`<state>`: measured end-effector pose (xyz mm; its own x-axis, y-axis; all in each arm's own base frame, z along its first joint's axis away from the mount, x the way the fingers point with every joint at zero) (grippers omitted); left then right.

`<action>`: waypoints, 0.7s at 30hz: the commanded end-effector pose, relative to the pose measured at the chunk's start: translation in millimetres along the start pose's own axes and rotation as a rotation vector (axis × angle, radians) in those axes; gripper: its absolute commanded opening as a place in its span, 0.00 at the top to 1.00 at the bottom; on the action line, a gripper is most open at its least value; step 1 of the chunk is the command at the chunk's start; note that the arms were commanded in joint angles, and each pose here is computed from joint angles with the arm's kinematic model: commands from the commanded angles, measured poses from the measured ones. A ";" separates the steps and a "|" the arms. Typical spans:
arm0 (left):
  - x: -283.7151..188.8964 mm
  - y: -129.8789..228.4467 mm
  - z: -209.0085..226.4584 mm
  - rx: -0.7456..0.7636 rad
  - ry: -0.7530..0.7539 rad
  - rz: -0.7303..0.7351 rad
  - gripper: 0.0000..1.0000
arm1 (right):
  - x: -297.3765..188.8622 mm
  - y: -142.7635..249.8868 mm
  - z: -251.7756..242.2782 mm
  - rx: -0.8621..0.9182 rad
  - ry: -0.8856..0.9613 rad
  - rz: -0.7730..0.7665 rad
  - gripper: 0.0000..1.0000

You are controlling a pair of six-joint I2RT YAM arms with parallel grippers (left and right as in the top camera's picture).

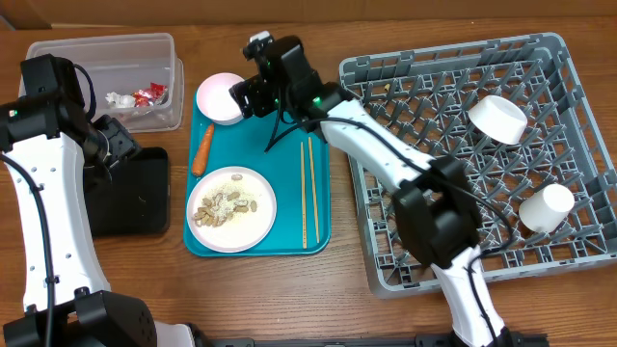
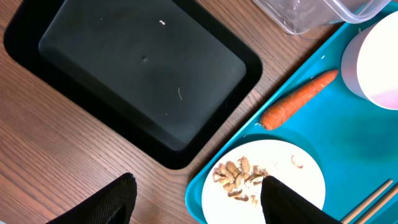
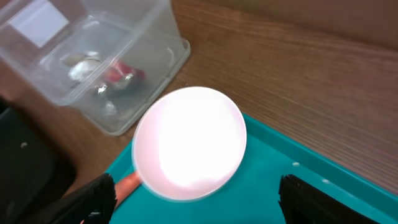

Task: Sort waste into correct bins and load items into the dishwasher
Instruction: 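Reach the right gripper to the pink bowl and grasp it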

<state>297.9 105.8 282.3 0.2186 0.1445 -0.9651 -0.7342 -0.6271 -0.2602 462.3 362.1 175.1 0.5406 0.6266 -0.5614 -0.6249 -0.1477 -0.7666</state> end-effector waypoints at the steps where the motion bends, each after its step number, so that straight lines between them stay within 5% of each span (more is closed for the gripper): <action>1: -13.6 0.7 1.7 -0.001 0.010 -0.040 0.34 | 17.4 4.6 -3.4 0.039 0.007 -0.029 0.14; 7: -13.6 0.9 1.4 -0.001 0.011 -0.039 0.33 | 40.8 24.6 -13.7 0.059 0.022 -0.019 0.15; 13: -13.5 1.1 0.3 0.000 0.022 -0.036 0.33 | 55.7 45.5 -21.3 0.106 0.037 0.026 0.33; 21: -13.5 1.1 0.2 0.000 0.024 -0.035 0.33 | 64.4 64.6 -23.8 0.125 0.052 0.086 0.38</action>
<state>297.5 105.3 282.1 0.2166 0.1402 -0.9661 -0.7353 -0.6276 -0.2559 470.2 368.7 85.1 0.5049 0.5760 -0.6429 -0.7334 -0.1065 -0.6714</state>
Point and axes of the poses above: each gripper's point midway between its finger pads, its own x axis out along the fingers, its own z axis along the line the jaws close on, y = z × x, the point moved 8 cm from there along -x, back along the fingers, and after that the axes turned 4 degrees about x, right-handed, at the moved point
